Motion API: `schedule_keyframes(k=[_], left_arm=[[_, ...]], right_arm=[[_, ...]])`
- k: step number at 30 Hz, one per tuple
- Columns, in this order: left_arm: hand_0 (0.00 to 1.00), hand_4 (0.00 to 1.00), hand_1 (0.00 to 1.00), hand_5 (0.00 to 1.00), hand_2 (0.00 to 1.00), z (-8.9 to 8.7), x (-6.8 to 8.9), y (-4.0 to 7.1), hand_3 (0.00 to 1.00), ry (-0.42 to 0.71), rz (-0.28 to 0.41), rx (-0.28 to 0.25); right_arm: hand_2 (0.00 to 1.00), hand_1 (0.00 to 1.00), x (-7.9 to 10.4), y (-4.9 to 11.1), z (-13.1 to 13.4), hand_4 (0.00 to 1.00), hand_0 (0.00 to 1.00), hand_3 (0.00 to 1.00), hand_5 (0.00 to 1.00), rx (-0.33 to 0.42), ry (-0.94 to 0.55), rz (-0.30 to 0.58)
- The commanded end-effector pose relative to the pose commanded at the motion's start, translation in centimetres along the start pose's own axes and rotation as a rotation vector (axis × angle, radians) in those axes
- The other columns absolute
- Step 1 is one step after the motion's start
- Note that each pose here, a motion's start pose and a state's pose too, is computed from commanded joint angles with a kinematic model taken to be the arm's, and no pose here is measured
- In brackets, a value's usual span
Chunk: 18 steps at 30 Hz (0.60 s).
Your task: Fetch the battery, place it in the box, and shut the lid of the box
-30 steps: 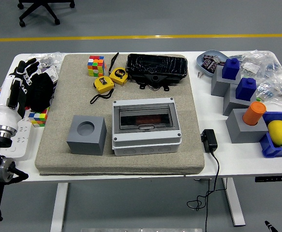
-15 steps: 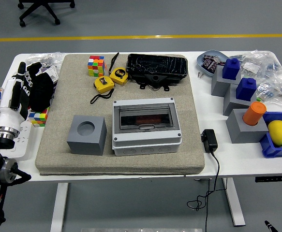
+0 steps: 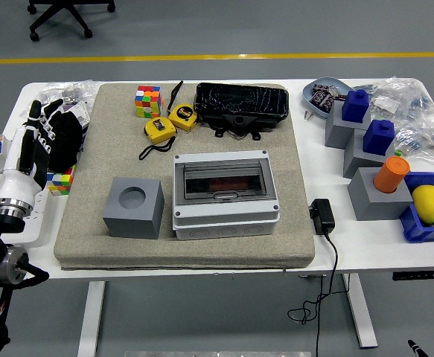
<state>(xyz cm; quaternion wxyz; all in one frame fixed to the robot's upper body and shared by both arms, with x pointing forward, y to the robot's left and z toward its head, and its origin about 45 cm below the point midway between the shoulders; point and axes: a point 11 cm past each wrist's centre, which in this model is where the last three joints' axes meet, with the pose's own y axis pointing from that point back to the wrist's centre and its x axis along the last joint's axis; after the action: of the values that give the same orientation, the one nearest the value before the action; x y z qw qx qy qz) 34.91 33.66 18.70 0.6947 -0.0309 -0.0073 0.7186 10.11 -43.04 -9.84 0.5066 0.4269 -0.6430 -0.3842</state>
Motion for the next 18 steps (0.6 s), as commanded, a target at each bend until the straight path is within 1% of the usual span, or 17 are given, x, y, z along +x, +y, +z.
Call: schedule_keyframes(k=[1,2,7,8,18], left_arm=[[0.896,0.998,0.967,0.998,0.98,0.01,-0.03,-0.01,0.984,0.0,-0.003,0.001],[0.831,0.998,0.87,0.998,0.887,-0.04,-0.07,-0.02,0.917,-0.002,-0.007,0.006],[0.831,0.998,0.87,0.998,0.887,-0.17,-0.13,0.07,0.917,-0.012,-0.009,0.013],[0.86,0.998,0.876,0.998,0.86,-0.16,-0.14,0.08,0.82,-0.013,-0.009,0.013],[0.86,0.998,0.871,0.998,0.85,-0.16,-0.13,0.06,0.806,-0.012,0.001,0.014]], right_arm=[[0.789,0.82,0.02,0.0,-0.05,0.998,0.919,0.804,0.984,0.001,0.0,0.0],[0.789,0.819,0.07,0.0,-0.08,0.998,0.92,0.805,0.983,0.001,0.001,0.0],[0.789,0.819,0.22,0.0,0.02,0.998,0.92,0.805,0.983,-0.003,0.002,0.002],[0.789,0.82,0.22,0.0,0.06,0.998,0.92,0.804,0.983,-0.004,0.002,0.002],[0.789,0.819,0.17,-0.01,0.23,0.998,0.92,0.798,0.982,-0.007,0.0,0.009]])
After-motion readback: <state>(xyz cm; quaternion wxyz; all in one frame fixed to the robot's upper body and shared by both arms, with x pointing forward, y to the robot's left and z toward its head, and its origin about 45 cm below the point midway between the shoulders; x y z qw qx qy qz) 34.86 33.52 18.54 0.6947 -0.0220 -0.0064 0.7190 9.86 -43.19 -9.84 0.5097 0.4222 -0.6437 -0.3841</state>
